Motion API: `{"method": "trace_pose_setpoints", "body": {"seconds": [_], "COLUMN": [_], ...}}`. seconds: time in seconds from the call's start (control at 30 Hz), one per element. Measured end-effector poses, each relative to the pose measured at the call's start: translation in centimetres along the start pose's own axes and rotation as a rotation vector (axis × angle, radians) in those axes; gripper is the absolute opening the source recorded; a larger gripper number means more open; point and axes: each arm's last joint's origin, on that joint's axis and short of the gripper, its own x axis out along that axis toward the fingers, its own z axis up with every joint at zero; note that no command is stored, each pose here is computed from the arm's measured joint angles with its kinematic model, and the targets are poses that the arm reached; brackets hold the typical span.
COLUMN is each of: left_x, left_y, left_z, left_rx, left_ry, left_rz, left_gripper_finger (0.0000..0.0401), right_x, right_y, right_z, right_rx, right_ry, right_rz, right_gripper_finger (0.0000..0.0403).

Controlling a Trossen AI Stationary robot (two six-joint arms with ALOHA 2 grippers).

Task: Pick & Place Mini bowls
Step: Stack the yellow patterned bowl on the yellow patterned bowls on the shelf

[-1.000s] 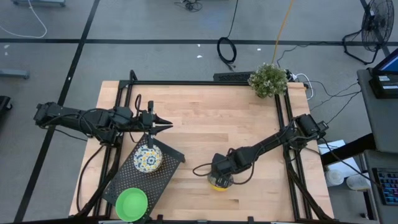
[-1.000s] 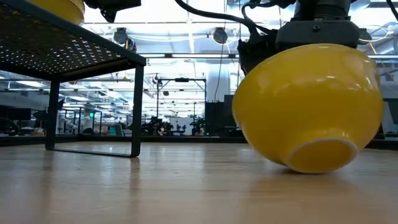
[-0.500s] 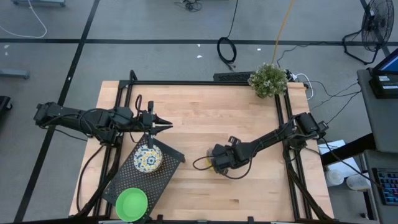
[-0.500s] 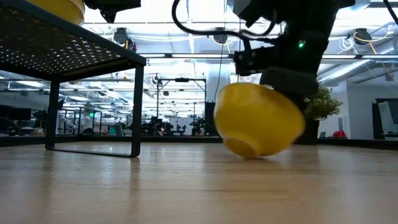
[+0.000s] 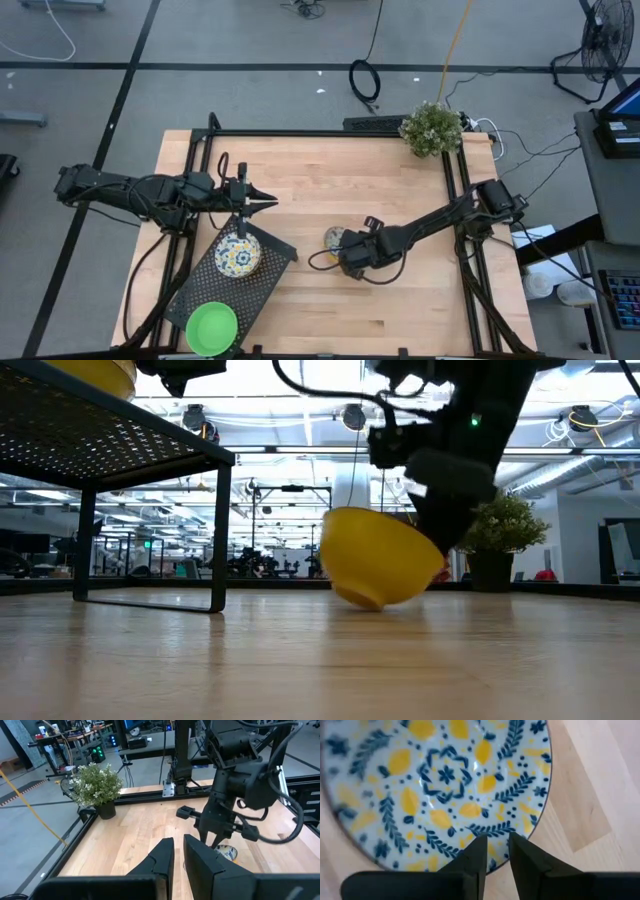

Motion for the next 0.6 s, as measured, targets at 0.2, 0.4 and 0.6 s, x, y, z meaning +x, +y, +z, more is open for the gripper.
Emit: {"method": "trace_pose_setpoints", "body": {"seconds": [0.2,0.4,0.6], "left_x": [0.0,0.0,0.0], "left_y": [0.0,0.0,0.0], "left_z": [0.0,0.0,0.0], "left_rx": [0.0,0.0,0.0], "left_ry": [0.0,0.0,0.0], "left_rz": [0.0,0.0,0.0], "left_gripper_finger": [0.0049,0.0049,0.0049], "right_x": [-0.9,-1.2,-1.4], "right_y": [0.0,0.2,0.4], "right_z": [0.4,0.7,1.0], "right_rx": [0.02,0.027,-0.007], "right_ry": [-0.041,-0.04,-0.074], "right_rz": [0.037,0.105,0.128], "right_gripper_finger": [0.0066,0.0069,0.0087]}}
